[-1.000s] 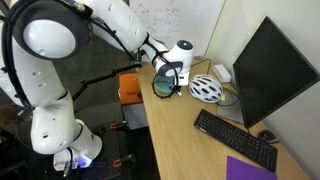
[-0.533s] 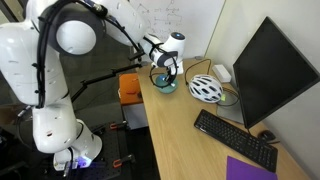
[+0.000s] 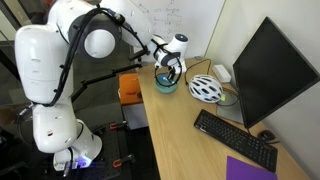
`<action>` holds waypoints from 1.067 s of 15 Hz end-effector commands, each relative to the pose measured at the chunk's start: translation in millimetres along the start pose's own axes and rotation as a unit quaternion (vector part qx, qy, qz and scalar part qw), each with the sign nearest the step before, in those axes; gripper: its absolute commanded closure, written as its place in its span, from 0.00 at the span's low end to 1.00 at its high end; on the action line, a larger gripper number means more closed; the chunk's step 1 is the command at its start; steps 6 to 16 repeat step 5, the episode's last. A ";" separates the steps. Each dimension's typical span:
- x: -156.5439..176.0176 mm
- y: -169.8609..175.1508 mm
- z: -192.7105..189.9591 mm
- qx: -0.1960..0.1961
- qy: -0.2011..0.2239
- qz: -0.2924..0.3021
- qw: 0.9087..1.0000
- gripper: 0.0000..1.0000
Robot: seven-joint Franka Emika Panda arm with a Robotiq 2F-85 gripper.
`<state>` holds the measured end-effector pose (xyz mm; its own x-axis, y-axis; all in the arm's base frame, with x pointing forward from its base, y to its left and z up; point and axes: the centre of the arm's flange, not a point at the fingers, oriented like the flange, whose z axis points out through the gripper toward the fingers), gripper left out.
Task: Pick up the marker and place it in the bowl
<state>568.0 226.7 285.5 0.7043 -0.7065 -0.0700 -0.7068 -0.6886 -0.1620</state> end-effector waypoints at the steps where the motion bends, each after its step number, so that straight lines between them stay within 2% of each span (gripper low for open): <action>1: 0.6 -2.6 -16.6 -0.013 -0.028 -0.030 0.999 0.41; 5: 9.0 10.1 -52.9 -0.029 0.016 -0.044 0.998 0.10; 16: 9.0 10.1 -52.9 -0.029 0.016 -0.044 0.998 0.10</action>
